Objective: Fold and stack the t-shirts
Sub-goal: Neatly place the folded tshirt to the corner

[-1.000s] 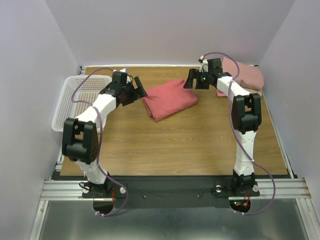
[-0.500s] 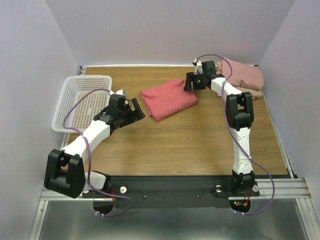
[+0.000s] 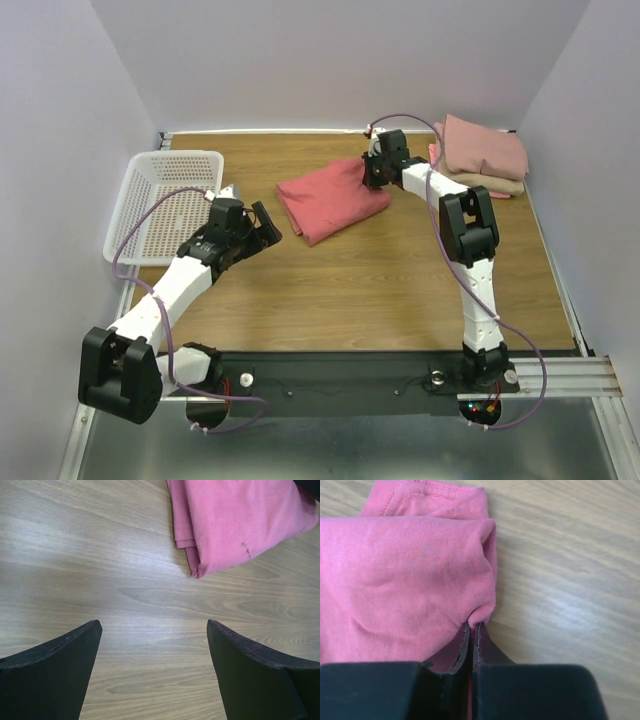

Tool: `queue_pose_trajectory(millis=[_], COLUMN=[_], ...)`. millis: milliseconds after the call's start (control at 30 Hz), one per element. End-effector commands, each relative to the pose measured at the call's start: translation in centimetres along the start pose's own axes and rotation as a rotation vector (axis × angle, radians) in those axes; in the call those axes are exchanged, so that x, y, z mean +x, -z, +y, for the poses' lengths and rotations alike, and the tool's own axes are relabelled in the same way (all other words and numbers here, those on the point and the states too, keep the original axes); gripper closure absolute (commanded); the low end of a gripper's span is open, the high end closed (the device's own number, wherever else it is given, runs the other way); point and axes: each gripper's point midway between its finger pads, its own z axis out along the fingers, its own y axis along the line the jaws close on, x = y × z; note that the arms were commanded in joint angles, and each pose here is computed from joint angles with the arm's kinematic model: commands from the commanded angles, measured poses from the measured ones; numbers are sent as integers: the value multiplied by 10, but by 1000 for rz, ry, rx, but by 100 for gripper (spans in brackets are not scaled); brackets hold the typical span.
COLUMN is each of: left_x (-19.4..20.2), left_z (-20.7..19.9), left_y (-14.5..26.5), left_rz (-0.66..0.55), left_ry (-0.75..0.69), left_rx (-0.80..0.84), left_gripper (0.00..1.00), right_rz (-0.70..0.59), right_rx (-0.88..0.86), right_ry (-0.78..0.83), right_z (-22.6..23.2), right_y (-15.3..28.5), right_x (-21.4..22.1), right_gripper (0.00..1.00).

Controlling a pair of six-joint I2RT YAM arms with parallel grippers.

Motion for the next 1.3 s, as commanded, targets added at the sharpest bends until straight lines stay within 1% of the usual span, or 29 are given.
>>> queue_pose_trajectory(millis=[0,67,100,133,200,267,300,400,567,667,700,767,867,1133,1267], left_x=[-8,-11,-12,-12,-16,-16,-15,-16,-19,-20,-18,-20,-19,-18,-17], left_z=[-1,-3,-3,-3,3,5,5,7,9,12,15,16,18,21,23], left_y=[10,13,14,14,15,16,16,17,18,19,18,19,17,11,8], left_rz=[-44,-54,-57,-57,-77,-75,-74,-80,-90,-95,-89,-93,-90,-71,-62], left_ry=[12,13,17,20,26,28,28,28,32,35,34,35,35,29,26], left_rx=[4,11,10,10,-27,-37,-40,-47,-65,-85,-98,-108,-119,-146,-162], left_gripper=[2,2,2,2,2,2,2,2,2,2,2,2,2,2,2], right_rz=[115,87,47,30,-20,-46,-56,-95,-167,-202,-208,-238,-275,-319,-389], right_rx=[99,187,216,248,336,415,494,605,649,711,746,768,795,878,886], right_ry=[23,36,43,47,49,86,92,120,102,105,95,92,75,97,89], right_z=[12,1,-1,-6,-18,-30,-42,-59,-79,-98,-111,-123,-151,-190,-199], right_y=[7,18,31,38,60,76,88,120,161,183,192,205,225,250,270], right_x=[35,23,5,-2,-22,-35,-40,-59,-89,-106,-110,-124,-140,-169,-193], right_gripper=[99,100,100,100,100,100,100,100,100,100,100,100,100,100,100])
